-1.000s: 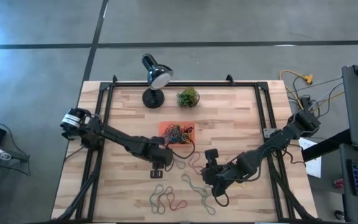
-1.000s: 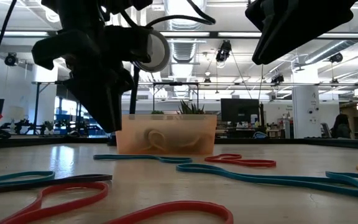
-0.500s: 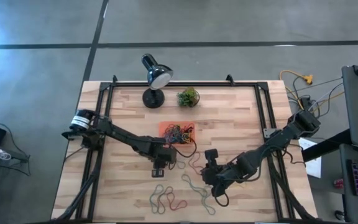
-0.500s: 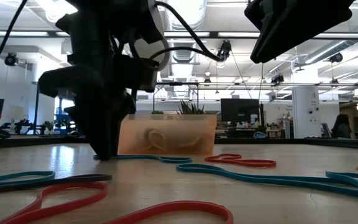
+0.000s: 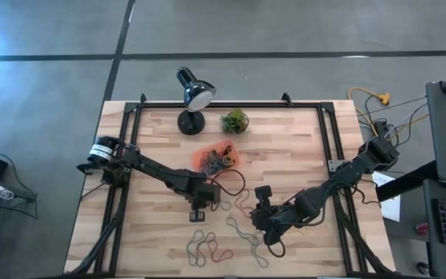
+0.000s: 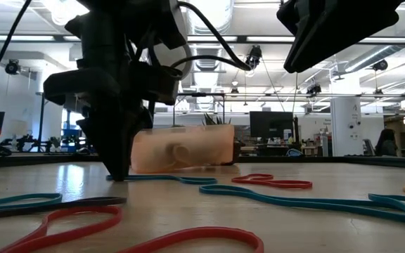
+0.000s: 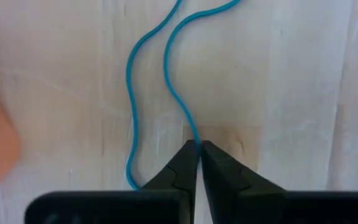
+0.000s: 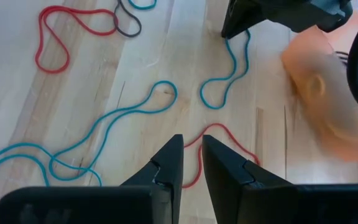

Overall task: Pick and place rubber bands into bin
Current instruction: Put the blue rubberband into the orange bin

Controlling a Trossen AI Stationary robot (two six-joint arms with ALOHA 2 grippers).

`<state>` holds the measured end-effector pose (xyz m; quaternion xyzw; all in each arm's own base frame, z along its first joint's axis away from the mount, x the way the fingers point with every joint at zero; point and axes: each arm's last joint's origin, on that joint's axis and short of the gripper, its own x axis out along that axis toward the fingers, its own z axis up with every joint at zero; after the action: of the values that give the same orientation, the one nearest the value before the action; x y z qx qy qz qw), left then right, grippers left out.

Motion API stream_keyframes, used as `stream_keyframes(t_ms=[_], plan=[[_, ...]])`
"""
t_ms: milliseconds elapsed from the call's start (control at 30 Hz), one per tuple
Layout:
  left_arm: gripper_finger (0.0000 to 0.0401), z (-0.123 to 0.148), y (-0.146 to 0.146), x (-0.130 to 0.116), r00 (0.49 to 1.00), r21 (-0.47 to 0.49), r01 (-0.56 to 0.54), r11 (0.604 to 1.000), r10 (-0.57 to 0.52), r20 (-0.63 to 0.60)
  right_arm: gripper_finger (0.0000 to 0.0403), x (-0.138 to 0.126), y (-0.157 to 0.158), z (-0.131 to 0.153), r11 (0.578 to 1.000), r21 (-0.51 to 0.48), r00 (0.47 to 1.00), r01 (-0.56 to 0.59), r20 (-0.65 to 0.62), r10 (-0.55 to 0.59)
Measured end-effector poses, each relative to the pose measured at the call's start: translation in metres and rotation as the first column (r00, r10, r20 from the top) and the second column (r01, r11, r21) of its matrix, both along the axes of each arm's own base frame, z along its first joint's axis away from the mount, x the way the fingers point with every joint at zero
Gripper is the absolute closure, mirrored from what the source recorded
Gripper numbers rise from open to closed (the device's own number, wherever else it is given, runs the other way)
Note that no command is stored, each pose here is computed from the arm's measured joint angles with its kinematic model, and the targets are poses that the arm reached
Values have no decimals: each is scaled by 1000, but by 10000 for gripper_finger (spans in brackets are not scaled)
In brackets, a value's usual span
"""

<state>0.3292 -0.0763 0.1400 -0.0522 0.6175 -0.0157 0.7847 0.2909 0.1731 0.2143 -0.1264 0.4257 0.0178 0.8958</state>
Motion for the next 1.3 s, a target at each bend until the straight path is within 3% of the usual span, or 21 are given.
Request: stream_keyframes(t_ms=[333, 633, 833, 1100, 1300], plan=[[400, 7, -1, 2, 1000, 20, 18, 1000, -18, -10, 349, 0, 0, 0, 1000, 0, 1000, 0, -1, 0], [401, 25, -13, 7, 997, 124, 67, 990, -72, 35, 349, 0, 0, 0, 1000, -2, 1000, -1, -1, 1], [401, 34, -26, 8, 993, 122, 100, 988, -107, 53, 349, 0, 0, 0, 1000, -2, 1000, -1, -1, 1], [401, 58, -46, 12, 974, 172, 167, 971, -190, 125, 349, -1, -1, -3, 1000, -6, 1000, -1, -8, 1], [401, 87, -55, 10, 948, 275, 156, 949, -222, 227, 349, -2, -1, -4, 1000, -8, 1000, -1, -13, 1]])
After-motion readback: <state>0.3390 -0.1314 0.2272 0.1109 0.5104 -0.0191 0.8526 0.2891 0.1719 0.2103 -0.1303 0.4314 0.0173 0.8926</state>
